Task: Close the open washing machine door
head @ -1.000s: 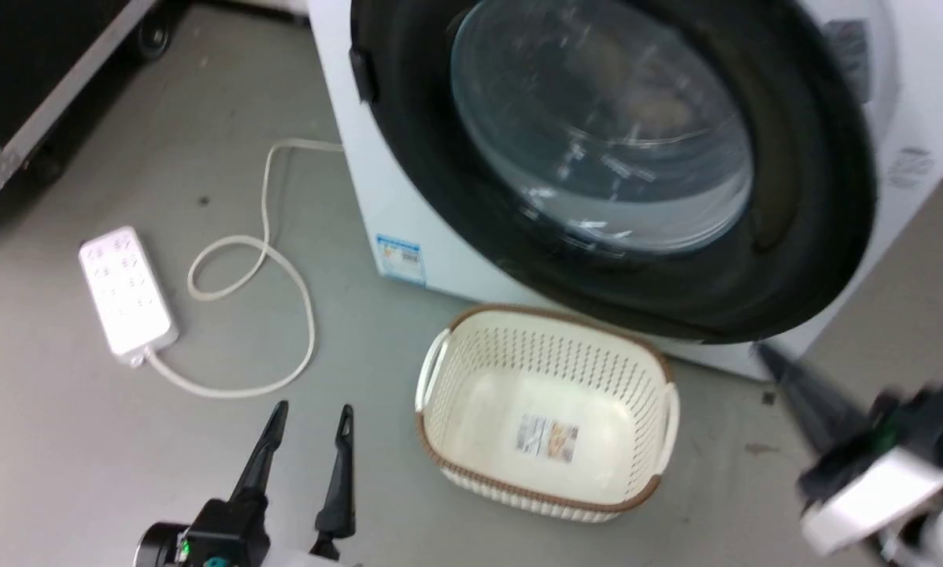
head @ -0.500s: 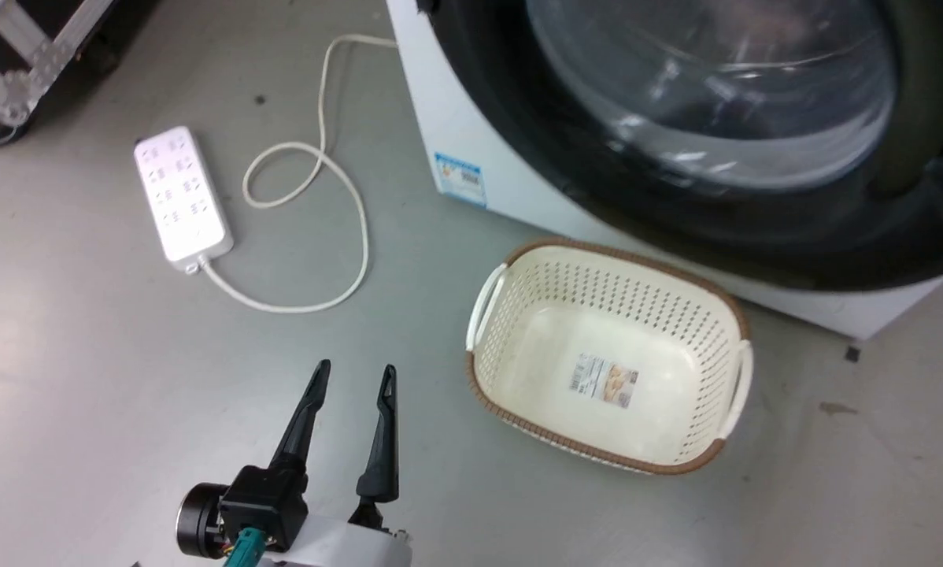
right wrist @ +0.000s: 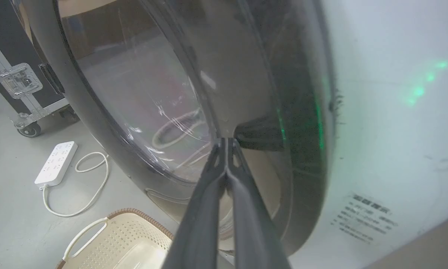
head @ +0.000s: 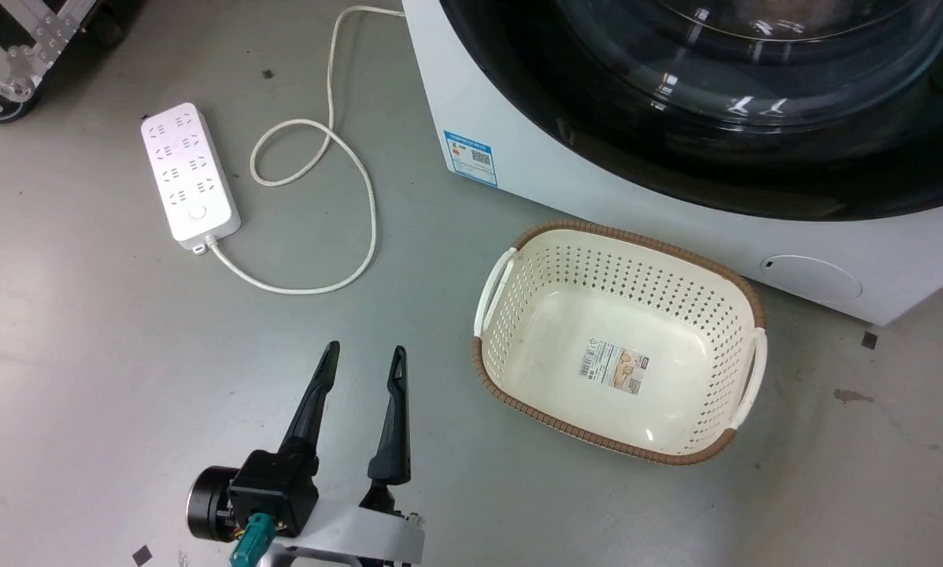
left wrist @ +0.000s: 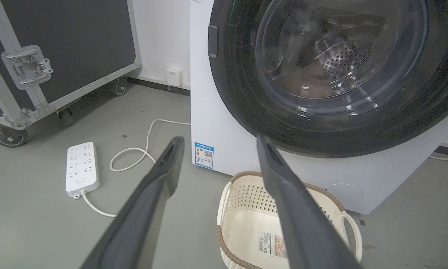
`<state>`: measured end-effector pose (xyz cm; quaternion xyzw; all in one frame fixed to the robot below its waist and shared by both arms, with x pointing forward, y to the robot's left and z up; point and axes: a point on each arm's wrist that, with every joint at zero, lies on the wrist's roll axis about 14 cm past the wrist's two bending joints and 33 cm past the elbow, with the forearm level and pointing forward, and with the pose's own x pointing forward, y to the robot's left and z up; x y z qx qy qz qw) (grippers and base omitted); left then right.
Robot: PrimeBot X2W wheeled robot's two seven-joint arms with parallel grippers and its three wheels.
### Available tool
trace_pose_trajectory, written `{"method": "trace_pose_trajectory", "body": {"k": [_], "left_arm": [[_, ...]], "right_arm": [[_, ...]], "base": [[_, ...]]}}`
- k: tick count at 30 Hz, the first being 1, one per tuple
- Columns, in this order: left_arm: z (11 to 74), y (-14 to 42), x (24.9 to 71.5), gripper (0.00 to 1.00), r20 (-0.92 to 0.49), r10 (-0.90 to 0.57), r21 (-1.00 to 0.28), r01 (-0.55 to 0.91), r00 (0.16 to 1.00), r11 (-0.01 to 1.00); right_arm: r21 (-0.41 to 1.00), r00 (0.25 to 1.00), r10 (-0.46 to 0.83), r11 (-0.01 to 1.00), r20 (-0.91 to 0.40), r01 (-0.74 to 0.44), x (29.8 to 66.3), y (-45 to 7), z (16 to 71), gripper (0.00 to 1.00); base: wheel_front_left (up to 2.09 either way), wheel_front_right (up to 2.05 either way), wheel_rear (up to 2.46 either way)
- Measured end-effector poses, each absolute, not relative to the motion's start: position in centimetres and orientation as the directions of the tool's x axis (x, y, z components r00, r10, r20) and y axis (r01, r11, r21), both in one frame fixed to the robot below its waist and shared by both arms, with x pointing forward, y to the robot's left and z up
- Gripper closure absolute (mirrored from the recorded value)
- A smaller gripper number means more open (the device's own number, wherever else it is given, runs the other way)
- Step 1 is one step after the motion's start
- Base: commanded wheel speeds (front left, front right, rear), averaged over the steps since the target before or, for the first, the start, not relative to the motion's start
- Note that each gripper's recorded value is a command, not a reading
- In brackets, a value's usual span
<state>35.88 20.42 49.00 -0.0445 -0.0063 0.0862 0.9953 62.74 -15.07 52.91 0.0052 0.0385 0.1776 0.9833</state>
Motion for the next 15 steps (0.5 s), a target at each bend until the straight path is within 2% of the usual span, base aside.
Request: {"method": "trace_pose_trajectory", "body": {"k": [5,6,7,8,12,15], "left_arm": [[49.6,20.0,36.2,0.00,0.026,0.159,-0.099,-0.156,0.987,0.983],[50.0,20.0,36.1,0.00,0.038,0.156,-0.103,-0.151,0.987,0.983],[50.0,20.0,36.1,0.00,0.038,0.156,-0.103,-0.151,0.987,0.983],[50.4,19.9,36.0,0.00,0.052,0.146,-0.108,-0.140,0.988,0.984],[51.0,19.9,35.7,0.00,0.072,0.137,-0.115,-0.128,0.988,0.985],[51.6,19.8,35.0,0.00,0.097,0.112,-0.128,-0.099,0.989,0.987]], "right_arm": [[0.048,0.942,0.332,0.943,-0.057,-0.329,62.3,-15.1,53.2,1.00],[0.047,0.941,0.336,0.941,-0.026,-0.335,61.7,-14.8,54.0,0.66],[0.047,0.941,0.336,0.941,-0.026,-0.335,61.7,-14.8,54.0,0.00],[0.040,0.940,0.340,0.939,0.013,-0.340,60.8,-14.6,55.0,0.00],[0.044,0.935,0.354,0.934,0.037,-0.355,58.5,-14.3,55.2,0.00],[0.034,0.931,0.361,0.931,0.054,-0.363,54.6,-14.8,55.3,0.00]], "base": [[0.00,0.00,0.00],[0.00,0.00,0.00],[0.00,0.00,0.00],[0.00,0.00,0.00],[0.00,0.00,0.00],[0.00,0.00,0.00]]}}
